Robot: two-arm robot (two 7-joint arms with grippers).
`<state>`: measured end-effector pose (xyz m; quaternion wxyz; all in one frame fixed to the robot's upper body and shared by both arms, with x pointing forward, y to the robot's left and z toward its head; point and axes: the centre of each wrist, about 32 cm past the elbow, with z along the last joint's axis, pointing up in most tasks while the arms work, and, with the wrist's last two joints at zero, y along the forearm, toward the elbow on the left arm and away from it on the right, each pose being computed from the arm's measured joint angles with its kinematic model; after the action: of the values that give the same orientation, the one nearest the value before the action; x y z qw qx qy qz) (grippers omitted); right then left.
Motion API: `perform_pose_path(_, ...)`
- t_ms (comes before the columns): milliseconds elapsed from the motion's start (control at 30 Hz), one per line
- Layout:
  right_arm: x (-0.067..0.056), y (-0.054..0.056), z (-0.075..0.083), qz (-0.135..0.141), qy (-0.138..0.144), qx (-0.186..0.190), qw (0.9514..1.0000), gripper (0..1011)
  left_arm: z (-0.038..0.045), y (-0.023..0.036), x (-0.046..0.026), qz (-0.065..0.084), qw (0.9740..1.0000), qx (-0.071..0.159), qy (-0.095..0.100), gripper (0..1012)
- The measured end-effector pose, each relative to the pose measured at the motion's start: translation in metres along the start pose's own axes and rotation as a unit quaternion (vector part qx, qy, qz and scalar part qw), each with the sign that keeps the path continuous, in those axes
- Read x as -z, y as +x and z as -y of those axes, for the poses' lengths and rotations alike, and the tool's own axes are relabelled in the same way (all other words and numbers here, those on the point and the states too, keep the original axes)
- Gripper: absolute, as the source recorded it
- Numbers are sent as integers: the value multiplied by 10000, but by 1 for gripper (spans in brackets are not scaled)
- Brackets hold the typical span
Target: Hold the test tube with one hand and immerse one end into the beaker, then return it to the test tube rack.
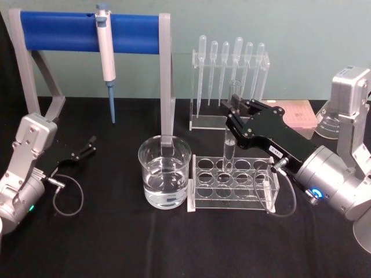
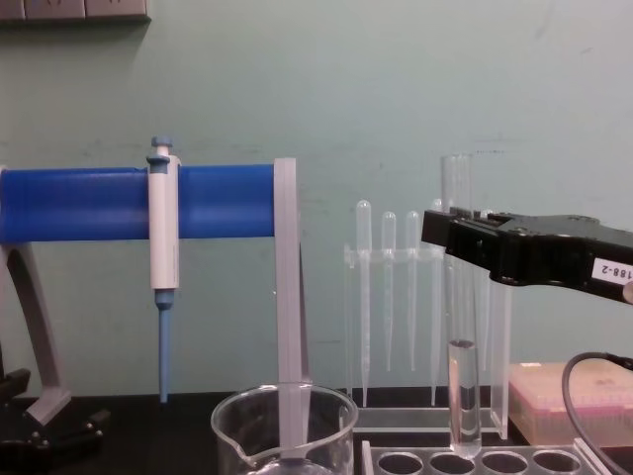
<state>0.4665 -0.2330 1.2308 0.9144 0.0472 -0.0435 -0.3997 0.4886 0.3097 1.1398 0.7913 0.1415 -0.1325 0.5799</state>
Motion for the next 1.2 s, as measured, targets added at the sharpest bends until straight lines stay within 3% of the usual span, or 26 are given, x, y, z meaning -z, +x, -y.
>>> perform_pose_path(1200,0,0,0,0,0,0,10000,226,0,0,0,0,10000,0,0,1000)
